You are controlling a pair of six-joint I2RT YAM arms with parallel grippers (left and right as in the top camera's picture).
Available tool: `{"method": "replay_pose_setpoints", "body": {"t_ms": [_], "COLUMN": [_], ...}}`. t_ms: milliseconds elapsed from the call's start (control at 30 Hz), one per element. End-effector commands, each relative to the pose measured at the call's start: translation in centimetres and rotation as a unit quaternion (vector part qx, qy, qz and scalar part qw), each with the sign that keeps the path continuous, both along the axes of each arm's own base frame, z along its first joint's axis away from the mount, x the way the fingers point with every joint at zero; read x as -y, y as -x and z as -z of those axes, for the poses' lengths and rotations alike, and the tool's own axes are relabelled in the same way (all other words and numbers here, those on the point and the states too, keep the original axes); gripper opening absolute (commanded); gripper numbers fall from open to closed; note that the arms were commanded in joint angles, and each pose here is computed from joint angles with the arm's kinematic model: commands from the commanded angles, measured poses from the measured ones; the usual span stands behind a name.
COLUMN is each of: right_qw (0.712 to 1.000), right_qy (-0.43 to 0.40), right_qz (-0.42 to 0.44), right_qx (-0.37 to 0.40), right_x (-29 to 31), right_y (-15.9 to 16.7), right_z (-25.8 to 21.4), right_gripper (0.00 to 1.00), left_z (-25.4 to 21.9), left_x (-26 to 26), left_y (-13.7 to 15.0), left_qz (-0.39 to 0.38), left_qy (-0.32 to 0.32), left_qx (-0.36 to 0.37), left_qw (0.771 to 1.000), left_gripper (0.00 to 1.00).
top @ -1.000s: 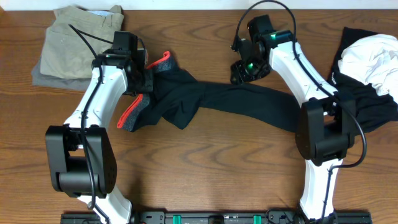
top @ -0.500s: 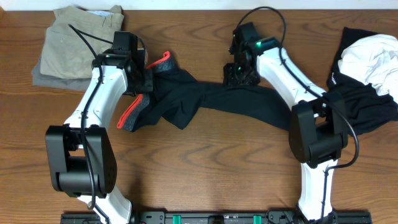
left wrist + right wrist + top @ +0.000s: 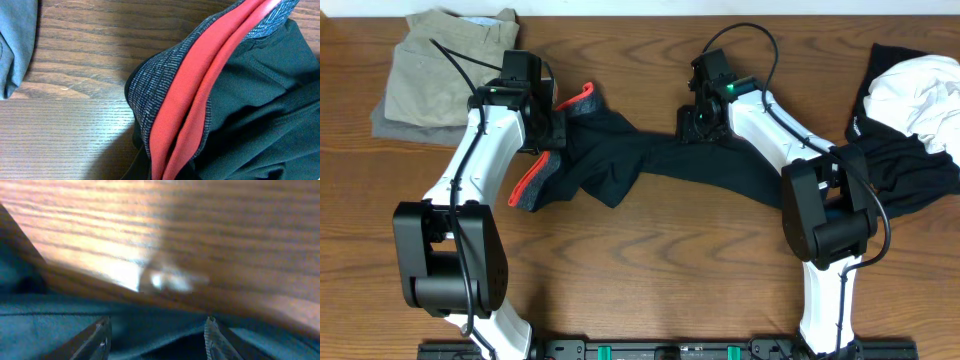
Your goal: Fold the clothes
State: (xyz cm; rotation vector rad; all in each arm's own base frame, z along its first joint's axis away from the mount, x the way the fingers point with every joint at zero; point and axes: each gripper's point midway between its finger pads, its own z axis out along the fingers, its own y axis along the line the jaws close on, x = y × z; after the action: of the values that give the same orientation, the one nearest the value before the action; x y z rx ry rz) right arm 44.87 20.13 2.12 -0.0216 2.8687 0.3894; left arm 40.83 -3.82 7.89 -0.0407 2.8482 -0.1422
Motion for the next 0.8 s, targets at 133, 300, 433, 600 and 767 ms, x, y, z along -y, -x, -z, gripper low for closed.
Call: {"method": "replay_pose_setpoints", "body": {"t_ms": [133, 300, 433, 600, 767], "right_qw": [1.000, 1.000, 1.000, 0.999, 0.999], "right_qy": [0.019, 0.022, 0.026, 0.029, 0.030], "right_qz": [0.015, 0.009, -0.004, -0.012, -0.015], "right_qx": [-0.001, -0.005, -0.008, -0.009, -0.009], "right_x": [0.7, 0.6, 0.7, 0.7, 0.7], "right_y": [-0.2, -0.1, 0.2, 0.3, 0.4], "right_z": [0.9, 1.6, 1.8, 1.8, 1.9], "right_gripper": [0.58, 0.59, 0.55, 0.42, 0.24], "left_z": [-0.5, -0.5, -0.5, -0.5, -0.5], "left_x": [-0.1, -0.1, -0.1, -0.1, -0.1], "left_y": [-0.4, -0.4, -0.4, -0.4, -0.4], "left_qz": [-0.009, -0.009, -0.009, -0.009, -0.009], "left_qy": [-0.002, -0.002, -0.002, -0.002, -0.002], "left_qx": [0.007, 0.007, 0.007, 0.008, 0.008], "left_qw": [1.000, 1.000, 1.000, 1.000, 1.000], "left_gripper": [0.06, 0.06, 0.06, 0.06, 0.06]}}
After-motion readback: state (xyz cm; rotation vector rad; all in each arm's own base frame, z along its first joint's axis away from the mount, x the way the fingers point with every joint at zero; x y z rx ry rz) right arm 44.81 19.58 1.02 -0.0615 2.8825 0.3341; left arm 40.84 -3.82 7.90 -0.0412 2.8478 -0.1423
